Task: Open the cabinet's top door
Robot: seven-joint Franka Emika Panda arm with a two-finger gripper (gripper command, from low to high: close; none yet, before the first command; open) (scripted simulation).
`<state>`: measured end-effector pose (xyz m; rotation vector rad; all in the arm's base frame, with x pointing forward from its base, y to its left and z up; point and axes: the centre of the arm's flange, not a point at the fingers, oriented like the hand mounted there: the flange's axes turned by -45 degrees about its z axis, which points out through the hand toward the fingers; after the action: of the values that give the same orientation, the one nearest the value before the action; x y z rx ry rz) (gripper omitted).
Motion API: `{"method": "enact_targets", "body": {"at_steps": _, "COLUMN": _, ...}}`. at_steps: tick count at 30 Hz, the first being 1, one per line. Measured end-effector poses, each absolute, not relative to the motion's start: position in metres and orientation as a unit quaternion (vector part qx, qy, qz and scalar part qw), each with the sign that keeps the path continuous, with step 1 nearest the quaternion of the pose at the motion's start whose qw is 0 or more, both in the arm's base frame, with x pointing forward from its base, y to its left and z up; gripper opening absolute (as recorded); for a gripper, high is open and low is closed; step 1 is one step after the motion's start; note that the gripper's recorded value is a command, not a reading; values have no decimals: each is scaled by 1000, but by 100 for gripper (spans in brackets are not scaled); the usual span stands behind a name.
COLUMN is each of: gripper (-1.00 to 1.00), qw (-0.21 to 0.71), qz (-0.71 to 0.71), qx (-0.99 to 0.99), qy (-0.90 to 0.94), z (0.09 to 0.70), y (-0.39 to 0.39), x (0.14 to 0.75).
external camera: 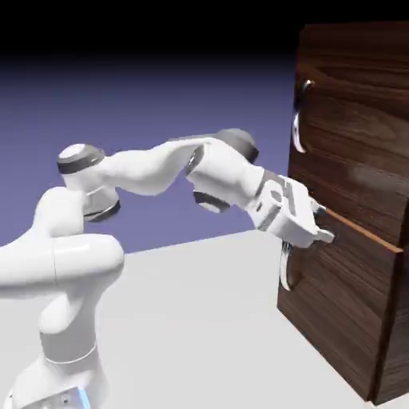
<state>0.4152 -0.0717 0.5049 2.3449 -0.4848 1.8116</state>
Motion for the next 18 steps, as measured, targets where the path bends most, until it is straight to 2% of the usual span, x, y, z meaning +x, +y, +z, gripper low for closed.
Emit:
{"method": "enact_targets", "body": {"at_steps": 5, "gripper": 0, "qw": 19, "qz": 707, "qx": 707, "qy": -19, "z": 577, "y": 33, "x": 397}}
{"method": "enact_targets", "body": {"at_steps": 9, "gripper": 0, "qw": 20, "qz": 707, "qx": 706, "qy": -19, "z": 578, "y": 32, "x": 435}}
{"method": "enact_targets", "body": {"at_steps": 10, "gripper": -100, "qw": 19, "qz": 707, "qx": 707, "qy": -19, "z": 577, "y": 31, "x": 447}}
{"method": "enact_targets", "body": {"at_steps": 18, "gripper": -100, "qw": -38, "qz": 706, "qx": 706, "qy": 38, "z": 577, "y": 6, "x": 399}}
